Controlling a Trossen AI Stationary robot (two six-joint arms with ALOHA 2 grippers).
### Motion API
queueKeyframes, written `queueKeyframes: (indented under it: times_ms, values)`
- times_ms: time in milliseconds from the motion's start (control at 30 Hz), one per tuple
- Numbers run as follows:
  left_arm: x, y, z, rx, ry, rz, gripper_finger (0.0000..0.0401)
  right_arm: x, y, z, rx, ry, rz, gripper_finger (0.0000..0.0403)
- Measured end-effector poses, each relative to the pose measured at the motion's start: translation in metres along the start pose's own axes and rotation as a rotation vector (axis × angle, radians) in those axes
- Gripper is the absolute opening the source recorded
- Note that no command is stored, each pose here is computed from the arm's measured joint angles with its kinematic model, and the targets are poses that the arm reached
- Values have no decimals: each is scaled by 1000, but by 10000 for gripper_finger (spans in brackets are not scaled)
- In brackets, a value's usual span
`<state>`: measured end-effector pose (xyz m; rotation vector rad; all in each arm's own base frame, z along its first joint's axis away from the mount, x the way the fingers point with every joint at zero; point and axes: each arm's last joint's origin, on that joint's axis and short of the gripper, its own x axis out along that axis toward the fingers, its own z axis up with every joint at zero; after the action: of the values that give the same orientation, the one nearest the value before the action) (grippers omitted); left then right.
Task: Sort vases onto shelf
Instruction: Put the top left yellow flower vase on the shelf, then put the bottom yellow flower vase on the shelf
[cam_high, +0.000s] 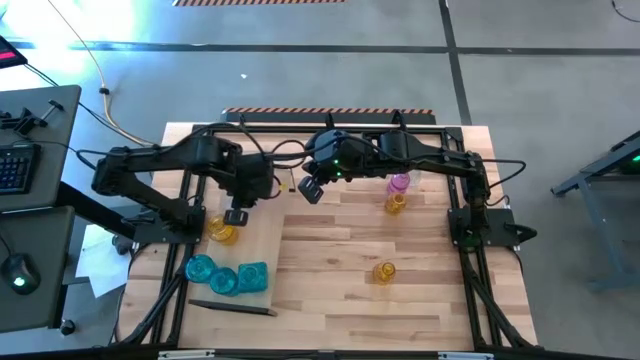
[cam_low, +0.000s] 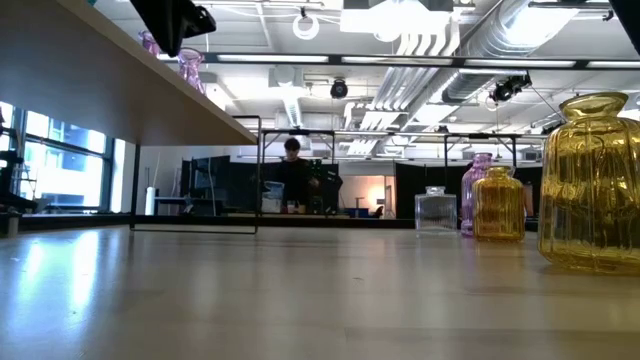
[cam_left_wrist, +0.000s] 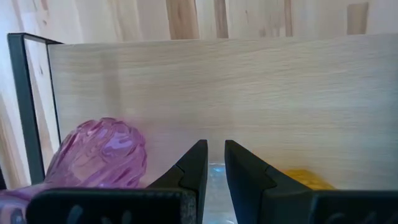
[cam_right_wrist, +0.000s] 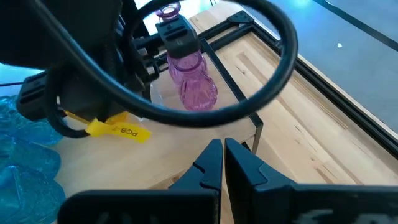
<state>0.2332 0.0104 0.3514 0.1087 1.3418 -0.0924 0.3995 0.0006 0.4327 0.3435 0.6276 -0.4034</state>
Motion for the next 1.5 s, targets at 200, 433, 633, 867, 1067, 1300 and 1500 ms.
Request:
queueKeyframes:
  times_ms: [200, 433, 633, 867, 1067, 1300, 1500]
  values:
    - [3, 0, 2, 0, 17, -10, 48, 0, 1, 0, -1, 1, 1, 0]
    - [3, -1, -2, -21, 58, -38, 48, 0, 1, 0, -3, 1, 1, 0]
    - [3, -2, 0, -23, 35, -35, 48, 0, 0, 0, -5, 1, 1, 0]
    - [14, -5, -11, -33, 114, -48, 48, -1, 2, -1, -8, 2, 4, 0]
    - [15, -6, -19, -47, 106, -46, 48, -1, 2, -1, -8, 1, 4, 0]
    - [8, -6, -20, -45, 36, -35, 48, -1, 2, 0, -6, -6, 7, 0]
    - [-7, -6, -16, -40, -165, -4, 48, -1, 2, 0, -2, -6, 7, 0]
